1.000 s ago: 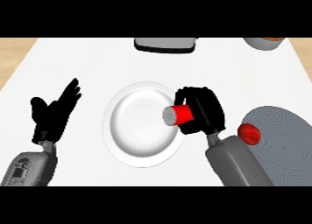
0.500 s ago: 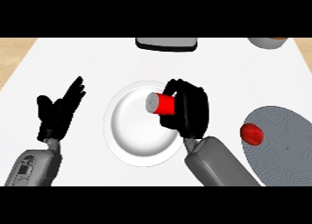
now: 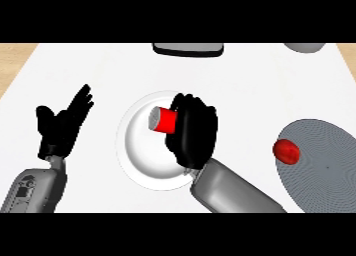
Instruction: Pick the can from the placemat and place it in the plate
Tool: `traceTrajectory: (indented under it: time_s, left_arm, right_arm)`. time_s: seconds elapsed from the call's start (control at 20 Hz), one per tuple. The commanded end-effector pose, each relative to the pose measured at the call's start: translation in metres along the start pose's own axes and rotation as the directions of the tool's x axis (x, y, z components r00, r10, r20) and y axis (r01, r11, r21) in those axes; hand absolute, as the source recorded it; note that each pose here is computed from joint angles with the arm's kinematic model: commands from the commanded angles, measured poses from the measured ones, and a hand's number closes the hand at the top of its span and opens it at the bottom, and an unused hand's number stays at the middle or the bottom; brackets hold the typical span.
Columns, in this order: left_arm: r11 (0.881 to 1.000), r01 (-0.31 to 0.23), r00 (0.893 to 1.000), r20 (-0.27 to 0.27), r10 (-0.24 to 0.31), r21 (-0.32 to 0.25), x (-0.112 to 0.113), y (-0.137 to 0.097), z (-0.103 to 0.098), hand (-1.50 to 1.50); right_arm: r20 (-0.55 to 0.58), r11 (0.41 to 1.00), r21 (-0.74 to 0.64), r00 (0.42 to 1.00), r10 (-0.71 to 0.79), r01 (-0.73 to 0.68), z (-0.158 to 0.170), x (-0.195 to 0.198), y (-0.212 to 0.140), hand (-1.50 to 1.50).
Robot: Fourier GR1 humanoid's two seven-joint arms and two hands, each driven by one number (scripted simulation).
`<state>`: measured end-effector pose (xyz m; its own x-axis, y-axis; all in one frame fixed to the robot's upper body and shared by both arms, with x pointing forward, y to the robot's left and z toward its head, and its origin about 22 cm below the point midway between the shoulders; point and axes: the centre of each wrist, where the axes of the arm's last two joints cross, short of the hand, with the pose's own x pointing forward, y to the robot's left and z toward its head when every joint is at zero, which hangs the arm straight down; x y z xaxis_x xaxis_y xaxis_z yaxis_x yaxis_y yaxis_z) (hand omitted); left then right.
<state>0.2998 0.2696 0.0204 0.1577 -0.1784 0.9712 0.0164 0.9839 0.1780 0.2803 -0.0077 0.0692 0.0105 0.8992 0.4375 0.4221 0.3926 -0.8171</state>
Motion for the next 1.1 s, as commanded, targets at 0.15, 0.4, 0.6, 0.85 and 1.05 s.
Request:
traceTrajectory:
  time_s: [0.15, 0.4, 0.6, 0.85, 1.05]
  left_arm:
    - [1.000, -0.006, 1.000, 0.013, 0.006, 0.001, 0.005, -0.007, -0.001, 0.00]
    - [1.000, -0.011, 1.000, 0.012, 0.011, -0.006, 0.007, 0.008, 0.001, 0.00]
    - [1.000, -0.017, 1.000, -0.010, 0.017, 0.026, 0.003, -0.009, -0.008, 0.00]
    - [0.999, 0.001, 1.000, 0.016, -0.002, 0.034, 0.003, 0.004, 0.002, 0.00]
    - [1.000, -0.005, 1.000, -0.008, 0.005, 0.026, 0.002, 0.007, 0.007, 0.00]
  right_arm:
    - [-0.221, 0.989, 0.125, 0.970, 0.100, -0.074, 0.014, 0.002, 0.020, 1.50]
    - [-0.344, 0.969, 0.218, 0.938, -0.034, 0.115, 0.012, -0.012, 0.025, -1.50]
    - [-0.231, 0.958, 0.250, 0.970, -0.081, 0.139, 0.018, -0.011, 0.039, -1.50]
    - [-0.033, 0.970, 0.105, 0.975, -0.217, 0.220, 0.019, 0.010, 0.030, -1.50]
    - [0.096, 0.897, 0.058, 0.892, -0.442, 0.438, 0.025, 0.027, 0.006, -1.50]
